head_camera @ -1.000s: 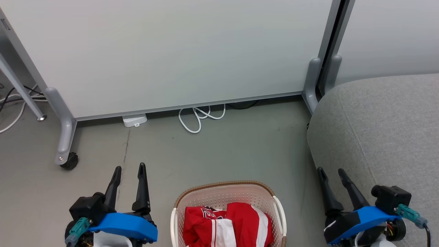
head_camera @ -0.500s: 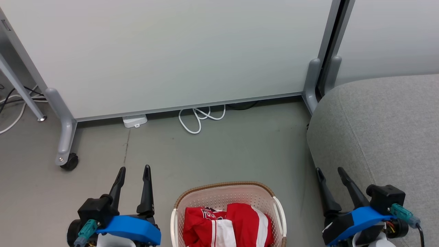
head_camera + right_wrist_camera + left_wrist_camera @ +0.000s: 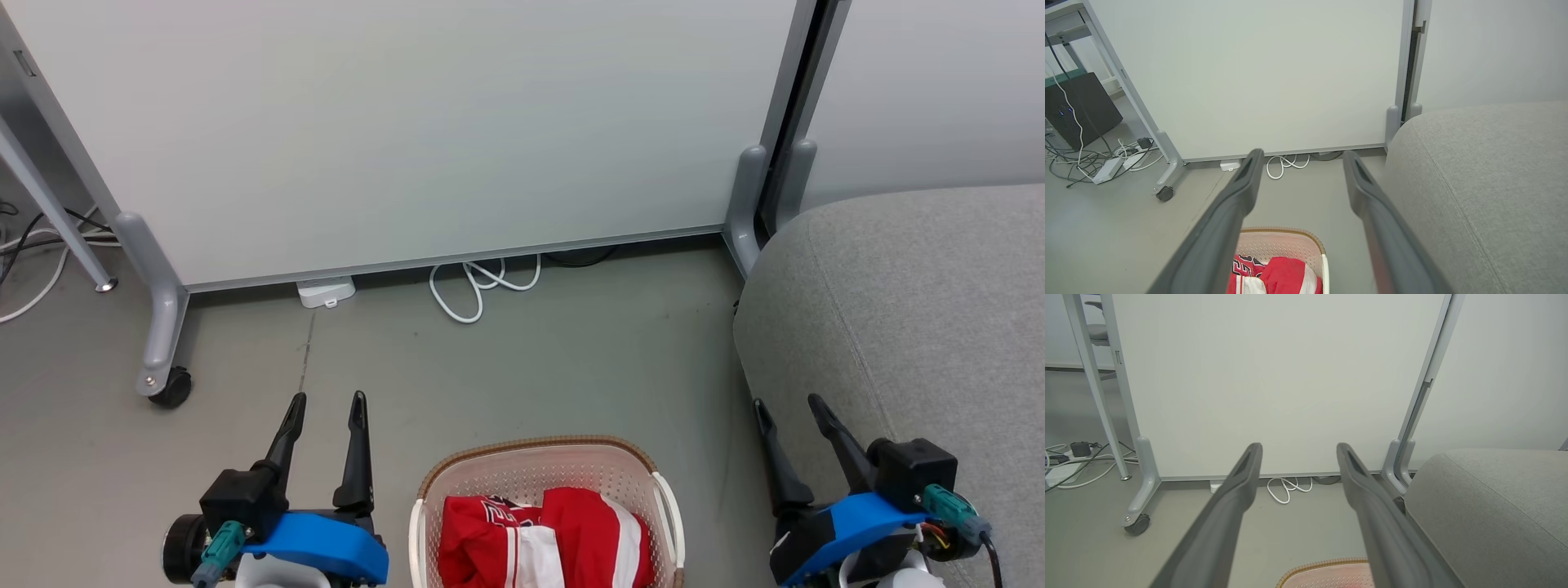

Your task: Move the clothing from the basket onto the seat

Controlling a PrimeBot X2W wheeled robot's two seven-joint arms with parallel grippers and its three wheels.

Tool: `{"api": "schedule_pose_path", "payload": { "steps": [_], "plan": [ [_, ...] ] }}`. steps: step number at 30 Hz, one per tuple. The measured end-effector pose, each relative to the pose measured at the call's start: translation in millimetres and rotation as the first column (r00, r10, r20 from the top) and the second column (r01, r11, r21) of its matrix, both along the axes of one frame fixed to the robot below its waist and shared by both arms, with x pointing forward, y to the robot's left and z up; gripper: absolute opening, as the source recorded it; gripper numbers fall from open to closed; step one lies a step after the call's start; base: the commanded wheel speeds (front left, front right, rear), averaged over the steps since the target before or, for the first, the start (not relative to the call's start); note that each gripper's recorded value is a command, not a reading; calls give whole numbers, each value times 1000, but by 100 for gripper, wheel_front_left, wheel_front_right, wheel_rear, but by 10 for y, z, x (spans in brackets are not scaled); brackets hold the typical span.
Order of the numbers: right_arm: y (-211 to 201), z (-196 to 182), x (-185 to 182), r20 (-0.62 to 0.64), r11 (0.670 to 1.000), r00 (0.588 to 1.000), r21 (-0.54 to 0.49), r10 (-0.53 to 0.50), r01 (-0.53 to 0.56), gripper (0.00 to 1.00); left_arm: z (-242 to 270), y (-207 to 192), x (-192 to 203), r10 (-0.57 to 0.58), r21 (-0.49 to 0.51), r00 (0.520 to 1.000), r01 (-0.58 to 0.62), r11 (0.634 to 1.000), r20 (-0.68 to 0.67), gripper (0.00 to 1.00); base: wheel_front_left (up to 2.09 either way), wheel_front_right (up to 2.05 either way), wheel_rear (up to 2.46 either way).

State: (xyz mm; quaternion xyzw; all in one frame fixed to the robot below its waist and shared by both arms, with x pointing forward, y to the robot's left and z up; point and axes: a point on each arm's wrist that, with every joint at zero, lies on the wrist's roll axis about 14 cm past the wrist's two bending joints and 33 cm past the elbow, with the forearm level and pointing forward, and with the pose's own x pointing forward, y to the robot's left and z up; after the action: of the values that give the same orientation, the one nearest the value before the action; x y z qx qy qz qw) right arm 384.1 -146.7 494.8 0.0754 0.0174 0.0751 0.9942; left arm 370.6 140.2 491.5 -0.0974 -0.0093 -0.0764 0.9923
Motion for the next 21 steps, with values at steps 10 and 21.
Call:
{"api": "schedule_pose_path", "payload": {
  "steps": [10,21],
  "plan": [
    [-10,-6,-4,-2,1000,1000,-4,-2,2,100,-2,9,-5,4,1,1000,-4,1000,0,100,0,0,0],
    [-15,-46,-6,-16,1000,1000,-1,-3,3,100,-51,-15,17,-4,6,1000,4,1000,-15,100,0,0,0]
  ]
}}
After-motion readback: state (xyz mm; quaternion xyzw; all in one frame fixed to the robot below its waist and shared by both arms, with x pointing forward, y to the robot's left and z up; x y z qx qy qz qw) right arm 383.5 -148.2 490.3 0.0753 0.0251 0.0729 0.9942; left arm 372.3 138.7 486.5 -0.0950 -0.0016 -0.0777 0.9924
